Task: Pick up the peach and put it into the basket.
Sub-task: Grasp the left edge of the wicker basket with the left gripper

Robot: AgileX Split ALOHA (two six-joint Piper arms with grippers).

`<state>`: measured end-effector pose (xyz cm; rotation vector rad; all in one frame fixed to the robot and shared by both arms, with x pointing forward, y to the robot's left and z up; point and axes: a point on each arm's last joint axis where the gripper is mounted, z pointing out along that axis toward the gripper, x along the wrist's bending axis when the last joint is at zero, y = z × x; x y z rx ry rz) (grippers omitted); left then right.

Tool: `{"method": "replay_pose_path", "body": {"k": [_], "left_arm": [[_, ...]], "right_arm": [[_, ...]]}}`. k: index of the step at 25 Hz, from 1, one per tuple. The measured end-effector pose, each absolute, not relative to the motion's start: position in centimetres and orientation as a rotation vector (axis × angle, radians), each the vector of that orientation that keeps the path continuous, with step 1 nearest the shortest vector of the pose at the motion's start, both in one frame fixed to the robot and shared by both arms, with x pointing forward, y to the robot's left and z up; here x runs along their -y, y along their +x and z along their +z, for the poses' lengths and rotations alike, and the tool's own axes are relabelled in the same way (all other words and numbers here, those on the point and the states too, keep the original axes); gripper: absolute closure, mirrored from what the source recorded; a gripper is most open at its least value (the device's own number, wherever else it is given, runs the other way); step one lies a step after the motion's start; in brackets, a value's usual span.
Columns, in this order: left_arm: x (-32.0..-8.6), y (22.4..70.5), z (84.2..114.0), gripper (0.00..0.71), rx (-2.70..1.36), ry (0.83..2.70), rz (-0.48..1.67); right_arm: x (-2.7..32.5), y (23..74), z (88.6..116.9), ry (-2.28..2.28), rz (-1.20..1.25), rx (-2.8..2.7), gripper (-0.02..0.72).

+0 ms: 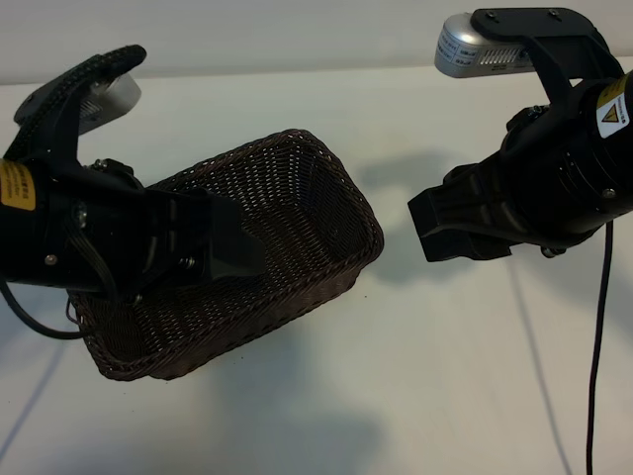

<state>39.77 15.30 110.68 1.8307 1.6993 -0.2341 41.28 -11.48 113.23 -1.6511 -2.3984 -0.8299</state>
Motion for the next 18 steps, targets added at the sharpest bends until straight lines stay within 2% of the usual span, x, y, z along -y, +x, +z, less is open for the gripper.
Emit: {"method": "replay_pose_path", "body": {"k": [10, 18], "left_arm": [[-17.0, 41.0, 110.5, 0.179, -1.752, 1.816, -0.141], [-19.2, 41.5, 109.8, 0.205, -1.851, 1.934, 0.138]], "right_arm": [[11.5, 41.3, 113.2, -1.651, -0.831, 2.398, 0.238], [11.5, 41.3, 113.2, -1.651, -0.831, 2.398, 0.238]]}}
